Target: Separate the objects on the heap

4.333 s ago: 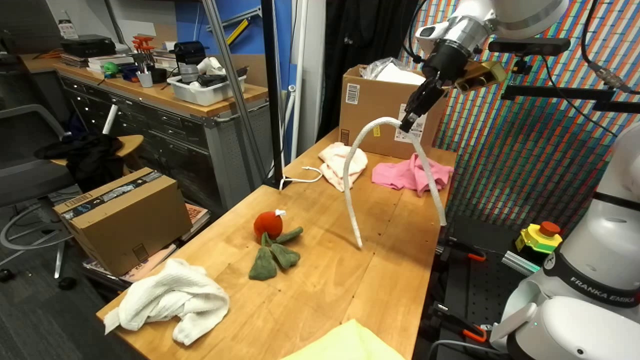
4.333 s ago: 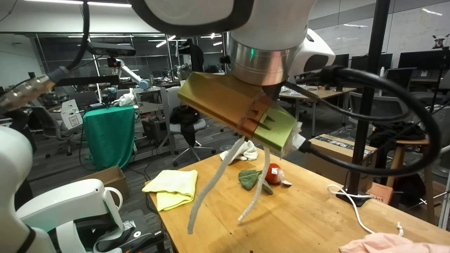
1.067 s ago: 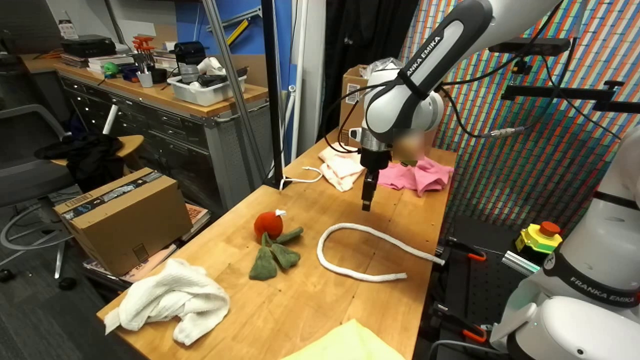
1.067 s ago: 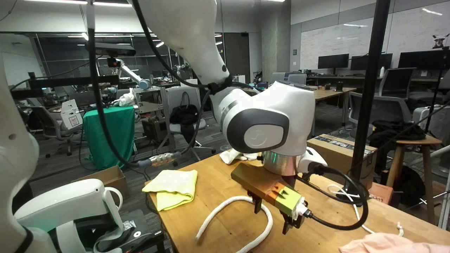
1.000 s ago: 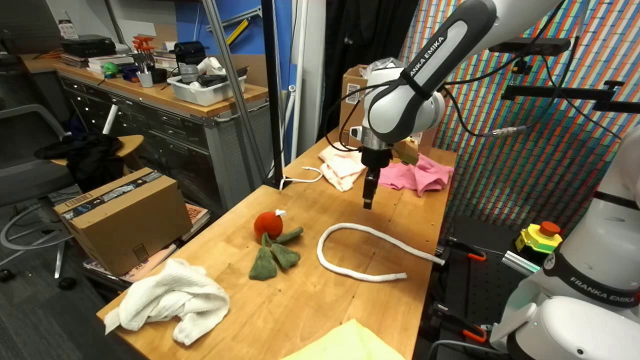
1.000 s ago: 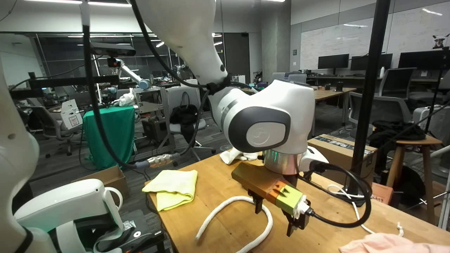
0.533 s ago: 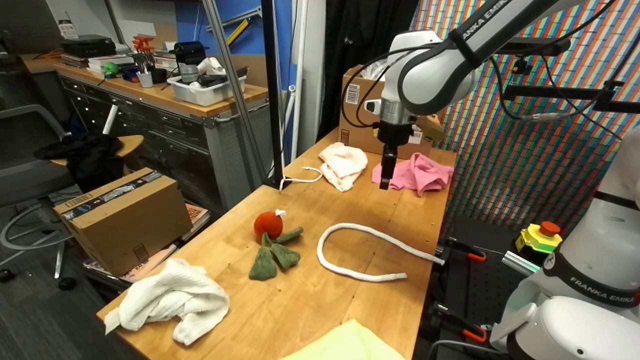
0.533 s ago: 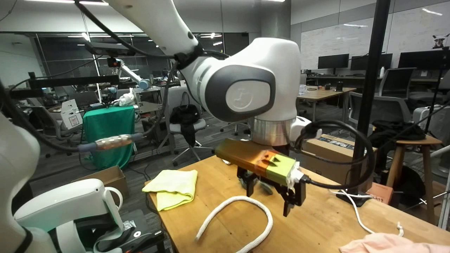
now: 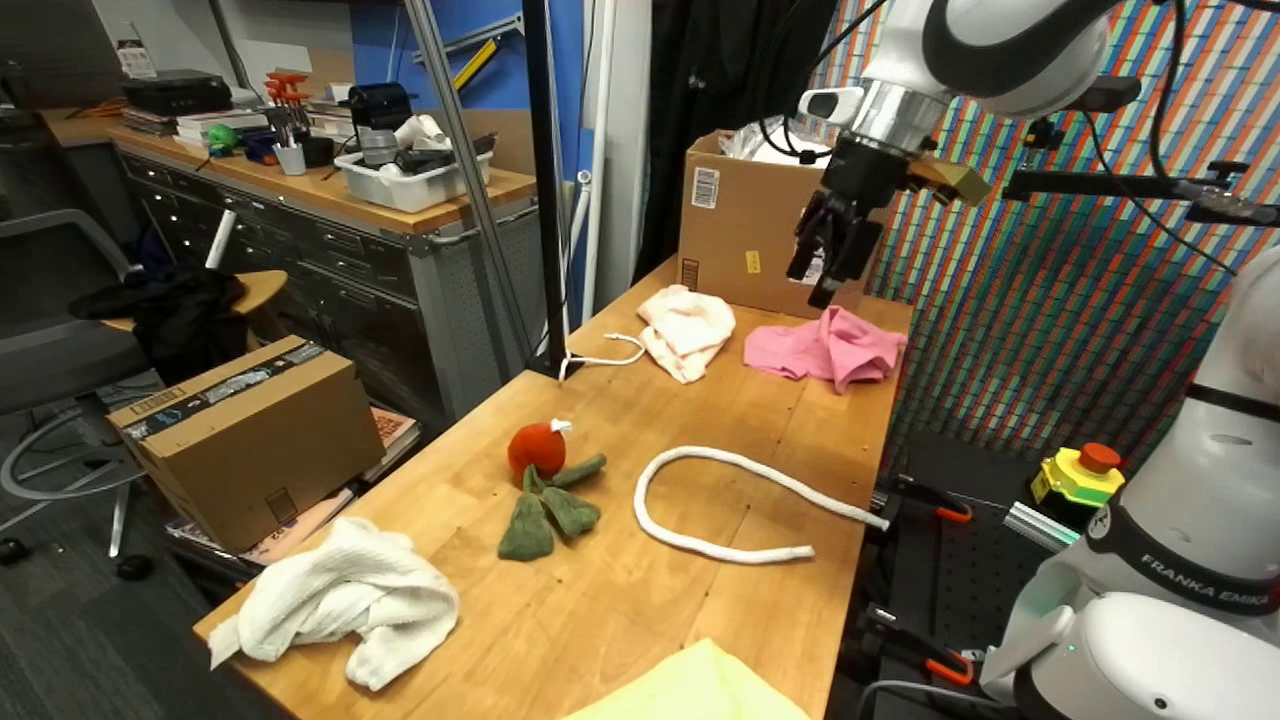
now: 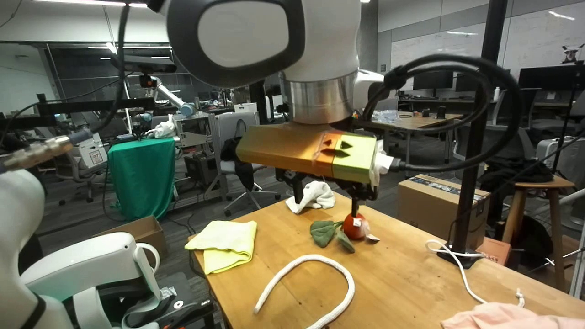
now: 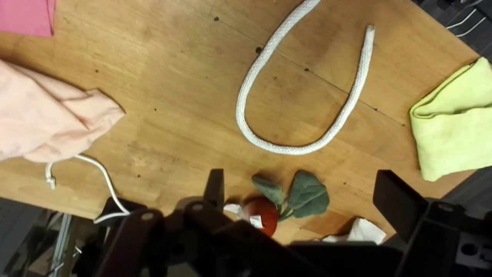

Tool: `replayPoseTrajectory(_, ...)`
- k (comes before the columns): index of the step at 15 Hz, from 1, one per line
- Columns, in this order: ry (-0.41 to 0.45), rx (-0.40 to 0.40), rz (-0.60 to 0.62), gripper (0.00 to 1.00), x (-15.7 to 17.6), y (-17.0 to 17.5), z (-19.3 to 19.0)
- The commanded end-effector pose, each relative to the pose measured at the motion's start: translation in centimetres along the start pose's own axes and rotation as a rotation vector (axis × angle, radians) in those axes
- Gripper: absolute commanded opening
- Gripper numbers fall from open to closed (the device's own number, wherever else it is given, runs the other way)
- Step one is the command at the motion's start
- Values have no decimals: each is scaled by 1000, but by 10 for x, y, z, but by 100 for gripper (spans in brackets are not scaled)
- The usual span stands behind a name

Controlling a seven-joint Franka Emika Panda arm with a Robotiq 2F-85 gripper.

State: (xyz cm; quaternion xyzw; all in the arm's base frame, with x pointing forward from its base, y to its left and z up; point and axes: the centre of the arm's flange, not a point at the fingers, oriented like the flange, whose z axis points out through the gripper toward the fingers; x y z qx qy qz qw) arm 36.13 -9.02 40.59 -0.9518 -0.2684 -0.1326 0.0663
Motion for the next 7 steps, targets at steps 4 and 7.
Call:
replayPoseTrajectory(4,292,31,-152,100,-49,-14,-61)
replayPoseTrajectory(7,258,12,-123,100,-37,4,-62)
